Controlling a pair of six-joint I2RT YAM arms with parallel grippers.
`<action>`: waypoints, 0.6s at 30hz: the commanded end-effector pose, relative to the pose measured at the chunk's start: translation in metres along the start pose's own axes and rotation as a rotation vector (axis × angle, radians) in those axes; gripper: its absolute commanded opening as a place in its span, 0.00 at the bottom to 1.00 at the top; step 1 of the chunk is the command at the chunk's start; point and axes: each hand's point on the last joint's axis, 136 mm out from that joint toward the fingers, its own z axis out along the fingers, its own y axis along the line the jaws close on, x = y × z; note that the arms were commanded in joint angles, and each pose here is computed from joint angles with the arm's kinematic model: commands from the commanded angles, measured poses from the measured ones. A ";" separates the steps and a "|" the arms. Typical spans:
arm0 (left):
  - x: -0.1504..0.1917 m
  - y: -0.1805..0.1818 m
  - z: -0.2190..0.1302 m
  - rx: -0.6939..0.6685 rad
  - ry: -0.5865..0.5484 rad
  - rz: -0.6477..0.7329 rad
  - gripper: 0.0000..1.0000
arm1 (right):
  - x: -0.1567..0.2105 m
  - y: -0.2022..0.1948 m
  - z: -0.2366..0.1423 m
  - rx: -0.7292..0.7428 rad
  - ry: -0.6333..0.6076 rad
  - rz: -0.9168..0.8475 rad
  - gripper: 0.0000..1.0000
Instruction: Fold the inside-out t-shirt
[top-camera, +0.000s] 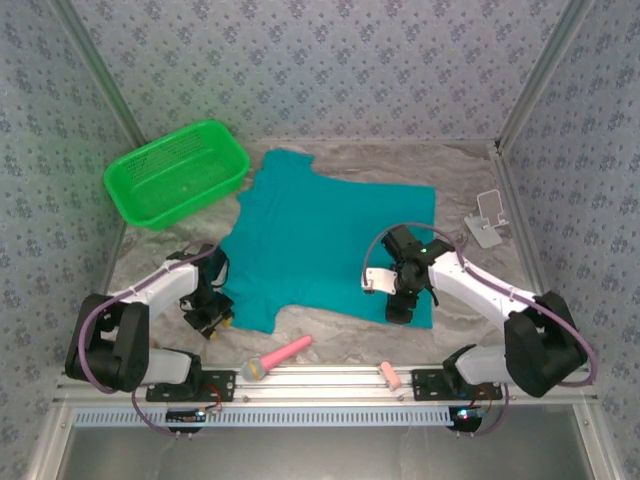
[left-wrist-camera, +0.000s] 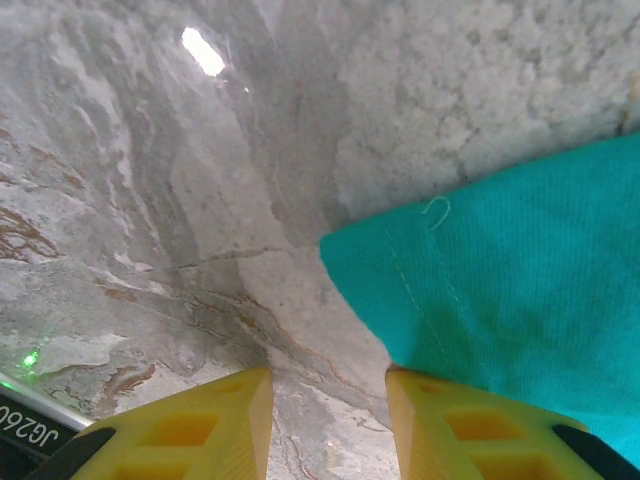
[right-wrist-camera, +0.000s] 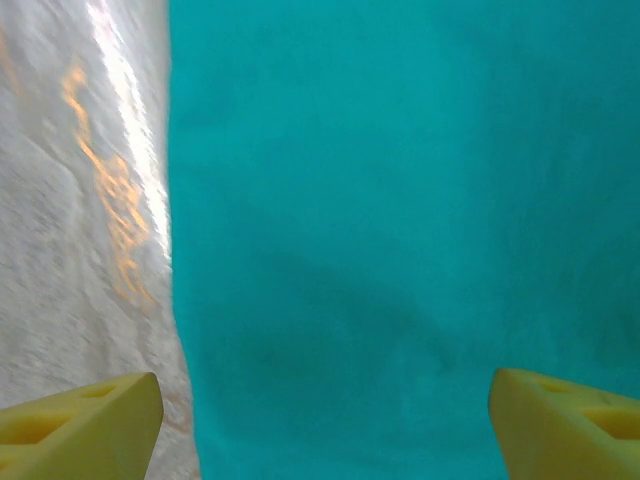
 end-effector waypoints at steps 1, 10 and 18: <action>-0.024 -0.021 -0.003 0.073 -0.106 -0.057 0.37 | 0.023 0.000 0.005 0.000 0.126 -0.046 0.86; -0.030 -0.004 0.018 -0.012 -0.099 -0.138 0.07 | 0.049 0.032 0.023 -0.120 0.260 -0.036 0.81; -0.031 0.007 0.012 -0.052 -0.126 -0.157 0.00 | 0.062 0.043 0.050 -0.065 0.300 -0.062 0.80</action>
